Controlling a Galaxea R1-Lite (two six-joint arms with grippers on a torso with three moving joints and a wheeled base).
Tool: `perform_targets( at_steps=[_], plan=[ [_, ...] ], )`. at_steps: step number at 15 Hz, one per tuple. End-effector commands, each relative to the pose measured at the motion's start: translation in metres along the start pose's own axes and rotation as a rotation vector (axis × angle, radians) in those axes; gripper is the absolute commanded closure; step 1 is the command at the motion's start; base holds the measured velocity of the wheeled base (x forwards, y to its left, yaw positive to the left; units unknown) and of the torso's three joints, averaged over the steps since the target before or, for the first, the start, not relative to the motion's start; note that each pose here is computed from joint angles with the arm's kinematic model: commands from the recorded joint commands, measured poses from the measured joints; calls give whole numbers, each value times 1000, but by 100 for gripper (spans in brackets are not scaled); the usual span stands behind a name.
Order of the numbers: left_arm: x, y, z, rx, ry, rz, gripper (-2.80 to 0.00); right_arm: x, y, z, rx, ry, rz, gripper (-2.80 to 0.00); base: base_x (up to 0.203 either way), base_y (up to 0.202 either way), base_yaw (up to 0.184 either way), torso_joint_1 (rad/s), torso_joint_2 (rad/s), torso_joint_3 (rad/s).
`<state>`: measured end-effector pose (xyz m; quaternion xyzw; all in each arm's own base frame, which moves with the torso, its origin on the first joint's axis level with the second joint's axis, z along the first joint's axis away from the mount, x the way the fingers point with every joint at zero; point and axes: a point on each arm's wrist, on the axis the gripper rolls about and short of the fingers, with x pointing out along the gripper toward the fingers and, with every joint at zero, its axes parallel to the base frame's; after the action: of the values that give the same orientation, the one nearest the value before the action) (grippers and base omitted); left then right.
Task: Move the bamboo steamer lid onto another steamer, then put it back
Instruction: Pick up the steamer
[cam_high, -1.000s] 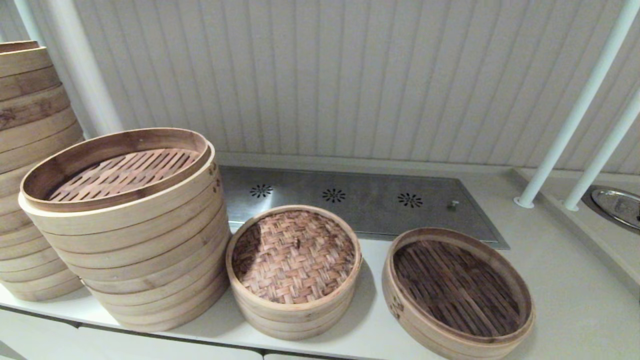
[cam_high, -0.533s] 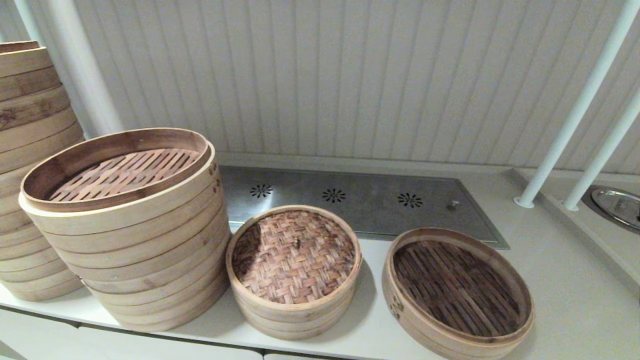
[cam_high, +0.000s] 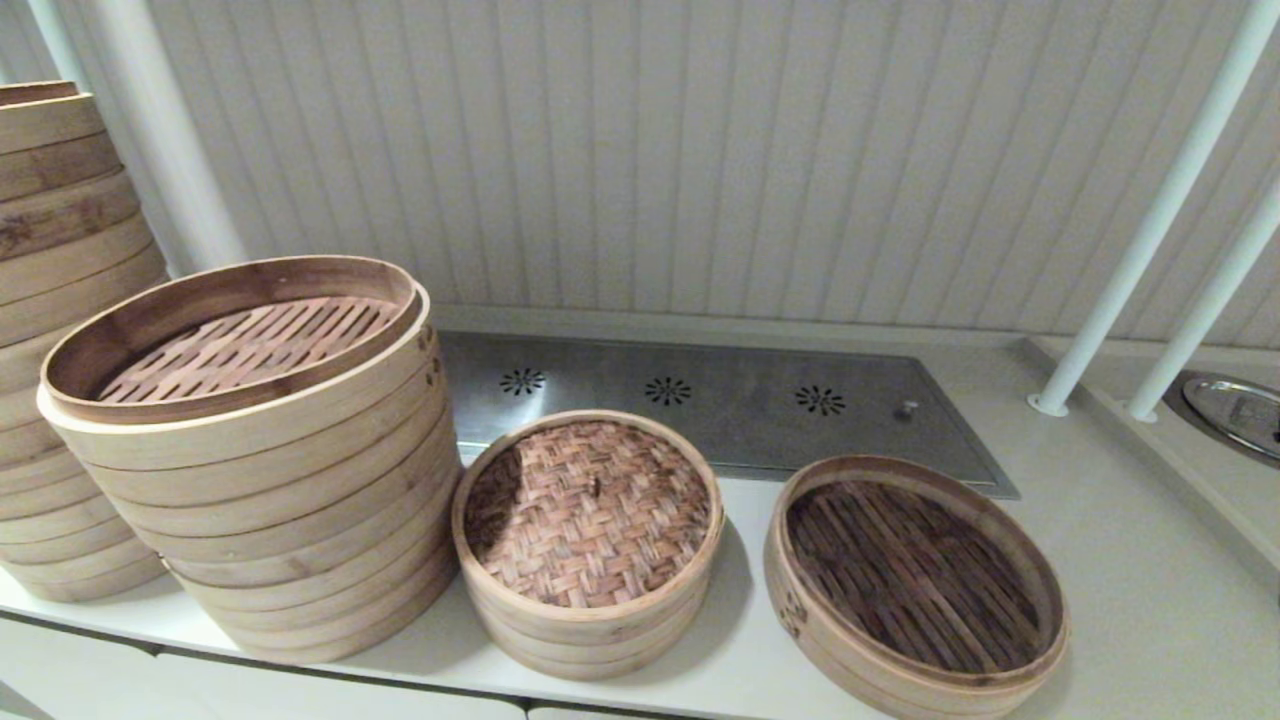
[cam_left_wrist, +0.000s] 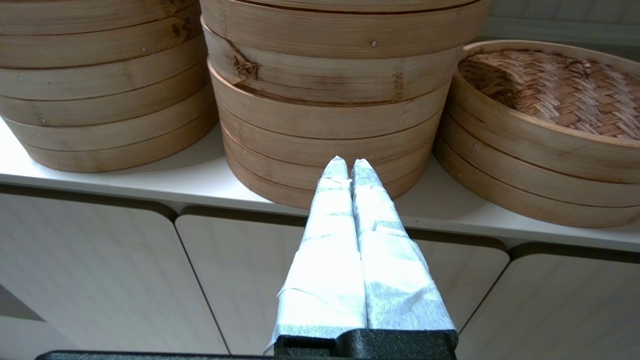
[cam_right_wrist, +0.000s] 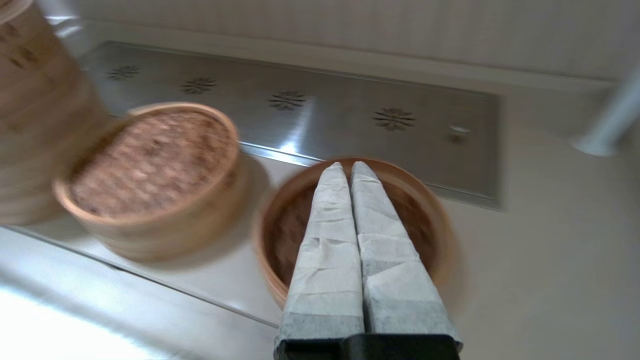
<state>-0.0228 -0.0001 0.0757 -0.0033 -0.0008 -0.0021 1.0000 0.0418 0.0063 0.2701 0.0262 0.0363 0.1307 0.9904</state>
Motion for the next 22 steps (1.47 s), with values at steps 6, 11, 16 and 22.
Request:
perform_targets(
  at_steps=[6,11,16,22],
  plan=[
    [0,0,0,-1,0,1,0,172,22,32,81,301,186,0,0,0,0,0,0,0],
    [0,0,0,-1,0,0,0,255,91,6,-15,416,155,0,0,0,0,0,0,0],
    [0,0,0,-1,-1,0,0,285,131,-24,-88,493,222,0,0,0,0,0,0,0],
    [0,0,0,-1,0,1,0,298,168,-54,-116,558,286,-280,0,0,0,0,0,0]
  ],
)
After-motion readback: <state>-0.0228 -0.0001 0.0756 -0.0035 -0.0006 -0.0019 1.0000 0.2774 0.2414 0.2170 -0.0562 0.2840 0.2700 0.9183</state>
